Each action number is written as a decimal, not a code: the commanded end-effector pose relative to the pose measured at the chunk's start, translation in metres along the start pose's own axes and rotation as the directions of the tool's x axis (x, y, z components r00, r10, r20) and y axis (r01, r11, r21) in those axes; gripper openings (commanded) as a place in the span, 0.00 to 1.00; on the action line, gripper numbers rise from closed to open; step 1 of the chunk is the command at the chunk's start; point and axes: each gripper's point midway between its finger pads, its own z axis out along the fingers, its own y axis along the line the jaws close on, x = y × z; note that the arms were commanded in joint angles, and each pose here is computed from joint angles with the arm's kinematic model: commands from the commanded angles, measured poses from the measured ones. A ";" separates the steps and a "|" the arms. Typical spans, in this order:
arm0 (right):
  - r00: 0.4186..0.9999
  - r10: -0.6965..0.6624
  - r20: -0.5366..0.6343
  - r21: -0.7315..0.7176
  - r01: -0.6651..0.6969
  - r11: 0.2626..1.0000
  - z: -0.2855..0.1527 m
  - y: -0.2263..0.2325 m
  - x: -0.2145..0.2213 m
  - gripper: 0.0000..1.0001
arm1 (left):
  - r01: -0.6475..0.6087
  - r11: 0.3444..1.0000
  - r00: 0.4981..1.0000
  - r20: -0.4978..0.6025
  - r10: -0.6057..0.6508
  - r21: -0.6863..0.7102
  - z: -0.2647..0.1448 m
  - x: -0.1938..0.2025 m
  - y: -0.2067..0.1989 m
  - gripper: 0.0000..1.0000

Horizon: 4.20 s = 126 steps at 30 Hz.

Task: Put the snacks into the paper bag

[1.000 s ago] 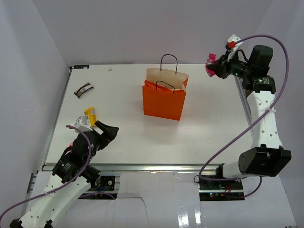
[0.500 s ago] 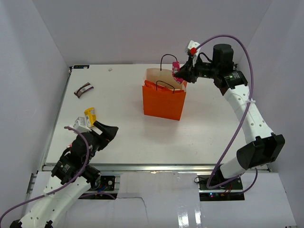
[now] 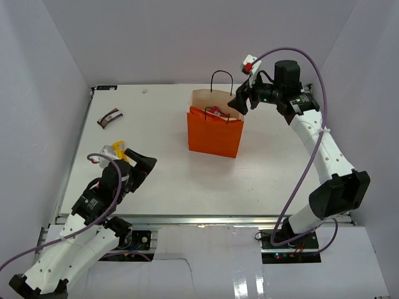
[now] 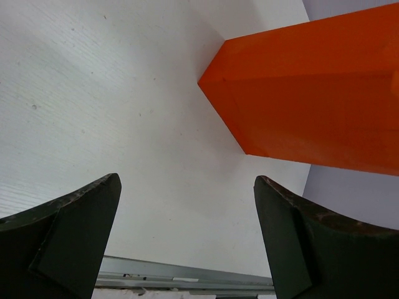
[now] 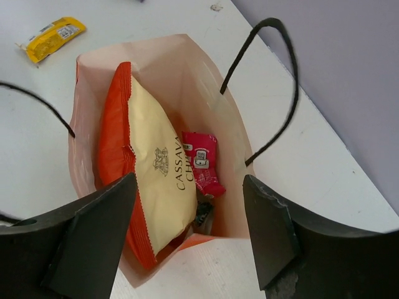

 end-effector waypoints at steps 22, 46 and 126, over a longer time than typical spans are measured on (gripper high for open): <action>0.952 0.302 -0.052 0.069 -0.298 0.952 -0.122 -0.002 0.127 0.77 | -0.199 0.892 0.980 -0.092 0.177 -0.407 0.153 -0.165 0.087 0.98; 0.935 0.351 -0.054 0.070 -0.347 0.935 -0.123 -0.004 0.133 0.76 | -0.379 0.809 0.897 -0.394 0.202 -0.449 0.198 -0.122 0.172 0.54; 0.930 0.366 -0.044 0.047 -0.364 0.930 -0.128 0.013 0.131 0.76 | -0.648 0.635 0.754 0.232 0.615 0.422 0.075 -0.069 -0.312 0.70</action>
